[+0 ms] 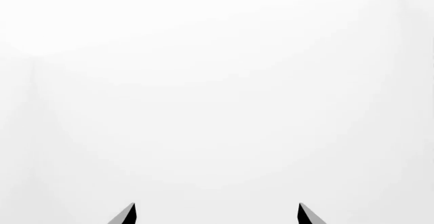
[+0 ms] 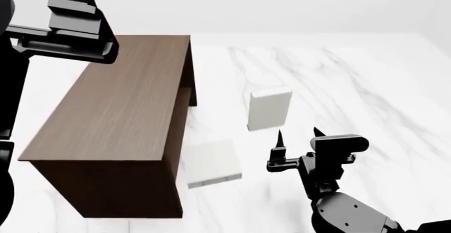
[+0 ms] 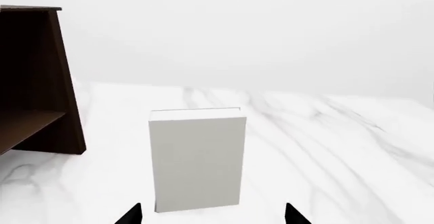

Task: Pick up the book on the right and place it under the cabinet shelf.

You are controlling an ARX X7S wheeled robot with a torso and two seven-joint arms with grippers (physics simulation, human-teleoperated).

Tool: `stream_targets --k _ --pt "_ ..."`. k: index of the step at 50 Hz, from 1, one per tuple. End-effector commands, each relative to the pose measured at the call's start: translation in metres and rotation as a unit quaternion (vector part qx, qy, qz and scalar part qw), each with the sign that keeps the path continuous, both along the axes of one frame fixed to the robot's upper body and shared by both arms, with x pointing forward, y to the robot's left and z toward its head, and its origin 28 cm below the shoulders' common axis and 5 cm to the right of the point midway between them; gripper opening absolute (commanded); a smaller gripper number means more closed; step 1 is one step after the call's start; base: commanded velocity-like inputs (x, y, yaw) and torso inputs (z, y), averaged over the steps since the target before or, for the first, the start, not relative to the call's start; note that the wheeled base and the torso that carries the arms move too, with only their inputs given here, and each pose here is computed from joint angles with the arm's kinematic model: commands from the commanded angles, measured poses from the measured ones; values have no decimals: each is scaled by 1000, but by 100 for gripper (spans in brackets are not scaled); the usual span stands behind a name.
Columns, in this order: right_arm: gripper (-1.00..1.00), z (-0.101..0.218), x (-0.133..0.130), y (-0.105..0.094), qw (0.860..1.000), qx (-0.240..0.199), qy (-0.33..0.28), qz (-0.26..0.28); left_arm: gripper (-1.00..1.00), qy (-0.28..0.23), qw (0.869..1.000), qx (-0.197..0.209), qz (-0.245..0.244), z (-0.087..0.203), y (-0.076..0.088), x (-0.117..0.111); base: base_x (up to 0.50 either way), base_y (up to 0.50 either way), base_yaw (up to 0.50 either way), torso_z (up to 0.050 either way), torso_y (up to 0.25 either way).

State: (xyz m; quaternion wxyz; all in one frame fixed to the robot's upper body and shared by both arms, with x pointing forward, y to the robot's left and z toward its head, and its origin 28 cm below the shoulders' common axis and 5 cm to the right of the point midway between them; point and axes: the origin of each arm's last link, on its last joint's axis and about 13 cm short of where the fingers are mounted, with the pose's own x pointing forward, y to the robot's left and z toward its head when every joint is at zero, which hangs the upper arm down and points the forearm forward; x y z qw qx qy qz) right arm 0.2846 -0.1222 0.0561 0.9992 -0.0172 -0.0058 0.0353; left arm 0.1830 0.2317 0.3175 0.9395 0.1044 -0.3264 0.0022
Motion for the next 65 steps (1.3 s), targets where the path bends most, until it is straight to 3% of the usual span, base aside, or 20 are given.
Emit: stream_targets --k 1,33,65 --pt "100 -1 1 -1 1000 -2 0 -2 100 -1 1000 1 -1 1 0 1 0 0 0 0 -94" --pt "100 19 8 7 999 -19 -16 29 100 -2 1000 -2 1 -1 2 -2 0 0 0 0 -95" --pt "100 32 41 17 995 -61 -21 77 100 1 1000 -6 -2 -8 2 -6 0 0 0 0 -44"
